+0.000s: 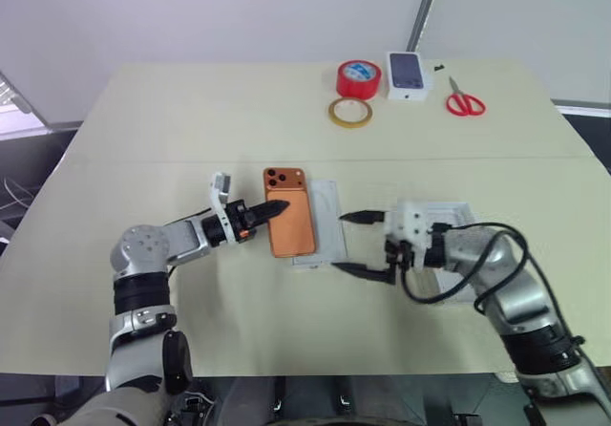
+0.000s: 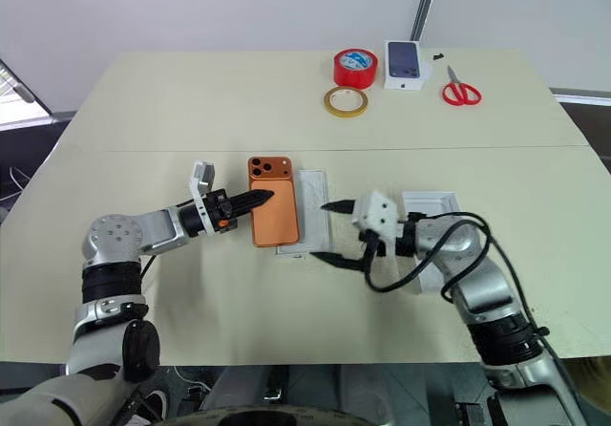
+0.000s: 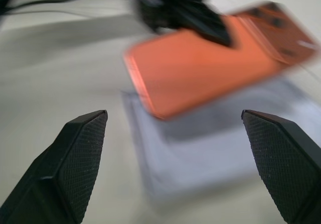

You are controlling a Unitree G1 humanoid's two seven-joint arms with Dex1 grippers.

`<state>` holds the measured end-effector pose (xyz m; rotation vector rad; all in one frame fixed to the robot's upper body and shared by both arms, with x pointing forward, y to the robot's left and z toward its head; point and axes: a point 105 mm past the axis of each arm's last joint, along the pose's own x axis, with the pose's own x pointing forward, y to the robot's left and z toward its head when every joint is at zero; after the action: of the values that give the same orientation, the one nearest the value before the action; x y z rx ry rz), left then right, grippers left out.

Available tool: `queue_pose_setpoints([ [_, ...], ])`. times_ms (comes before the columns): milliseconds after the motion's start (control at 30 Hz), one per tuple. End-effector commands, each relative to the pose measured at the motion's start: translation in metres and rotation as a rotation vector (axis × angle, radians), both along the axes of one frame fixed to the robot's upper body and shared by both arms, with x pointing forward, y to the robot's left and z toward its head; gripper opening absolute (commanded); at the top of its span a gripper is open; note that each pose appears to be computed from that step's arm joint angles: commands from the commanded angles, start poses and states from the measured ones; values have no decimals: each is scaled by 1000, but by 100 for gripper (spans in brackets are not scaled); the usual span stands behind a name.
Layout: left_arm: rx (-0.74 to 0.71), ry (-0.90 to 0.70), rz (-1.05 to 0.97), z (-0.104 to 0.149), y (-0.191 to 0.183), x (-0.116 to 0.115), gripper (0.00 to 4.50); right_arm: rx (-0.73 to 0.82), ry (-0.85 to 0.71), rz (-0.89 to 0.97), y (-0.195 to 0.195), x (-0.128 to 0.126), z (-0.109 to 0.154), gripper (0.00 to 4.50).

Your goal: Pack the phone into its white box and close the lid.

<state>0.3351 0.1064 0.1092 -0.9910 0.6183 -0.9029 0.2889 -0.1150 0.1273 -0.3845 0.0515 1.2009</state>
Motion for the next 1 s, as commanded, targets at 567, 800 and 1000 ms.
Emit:
queue_pose_setpoints([
  [567, 201, -36, -147, -3, -24, -1, 315, 2, -87, -108, -14, 33, 2, 450],
  [800, 283, -91, -203, 16, -29, -5, 315, 7, -94, -102, -8, 35, 1, 450],
  [1000, 324, -158, -163, 36, -14, -1, 315, 9, -96, -101, -5, 35, -1, 450],
])
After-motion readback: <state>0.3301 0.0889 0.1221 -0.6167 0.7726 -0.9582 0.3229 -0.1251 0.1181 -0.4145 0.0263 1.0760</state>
